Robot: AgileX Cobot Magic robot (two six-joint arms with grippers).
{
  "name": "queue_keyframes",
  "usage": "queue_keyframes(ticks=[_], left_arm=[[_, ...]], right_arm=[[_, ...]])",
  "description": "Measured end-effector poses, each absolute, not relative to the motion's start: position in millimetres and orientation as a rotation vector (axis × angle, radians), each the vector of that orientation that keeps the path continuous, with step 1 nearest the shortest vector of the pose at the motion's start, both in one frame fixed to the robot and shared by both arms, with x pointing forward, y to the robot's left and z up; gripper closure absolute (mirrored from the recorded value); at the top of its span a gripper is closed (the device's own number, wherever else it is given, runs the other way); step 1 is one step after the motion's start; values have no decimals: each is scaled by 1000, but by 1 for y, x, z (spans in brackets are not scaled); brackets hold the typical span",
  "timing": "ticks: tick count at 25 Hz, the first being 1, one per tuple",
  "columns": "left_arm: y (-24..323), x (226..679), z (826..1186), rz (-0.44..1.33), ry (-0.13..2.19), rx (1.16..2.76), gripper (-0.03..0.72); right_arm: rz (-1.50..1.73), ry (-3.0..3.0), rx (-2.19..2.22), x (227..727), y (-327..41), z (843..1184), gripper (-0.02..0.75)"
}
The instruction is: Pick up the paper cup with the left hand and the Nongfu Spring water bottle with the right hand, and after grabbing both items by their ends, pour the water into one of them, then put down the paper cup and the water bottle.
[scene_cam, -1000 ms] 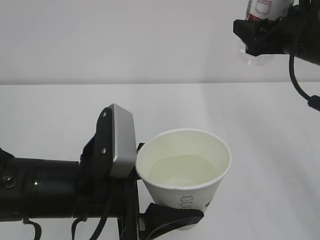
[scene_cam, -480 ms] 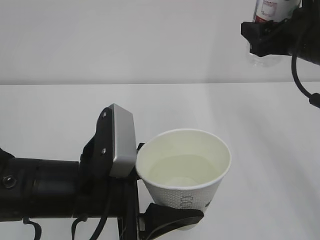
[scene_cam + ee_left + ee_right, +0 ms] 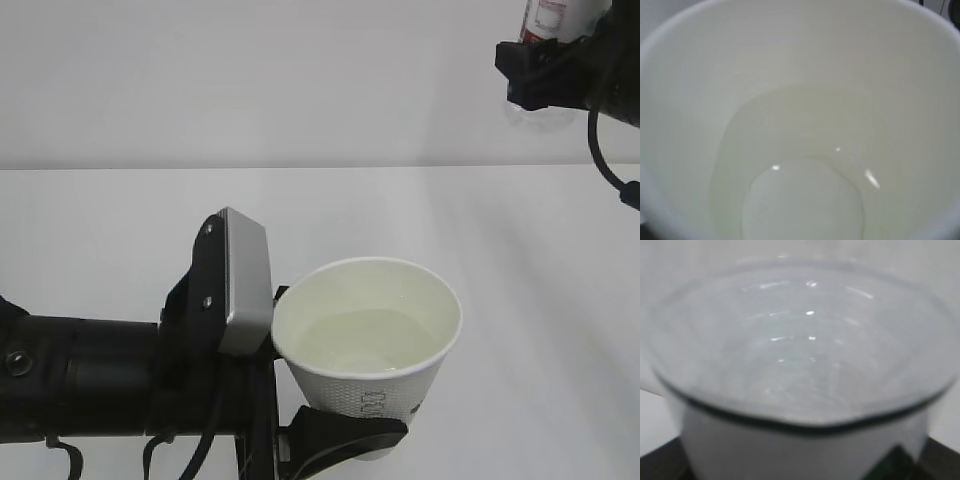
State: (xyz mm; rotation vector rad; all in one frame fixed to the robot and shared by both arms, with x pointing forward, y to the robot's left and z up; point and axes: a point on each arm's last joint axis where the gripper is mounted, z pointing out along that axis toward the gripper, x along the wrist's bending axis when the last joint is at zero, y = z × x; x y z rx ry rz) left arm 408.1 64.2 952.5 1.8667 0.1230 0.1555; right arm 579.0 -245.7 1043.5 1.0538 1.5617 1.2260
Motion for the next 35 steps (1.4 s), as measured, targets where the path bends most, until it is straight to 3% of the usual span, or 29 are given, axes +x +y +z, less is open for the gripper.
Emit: queue_keyframes(ticks=[35], left_arm=[[64, 408, 953, 157, 122, 1867, 177]], right_arm=[[1054, 1437, 1210, 582, -265, 1041, 214]])
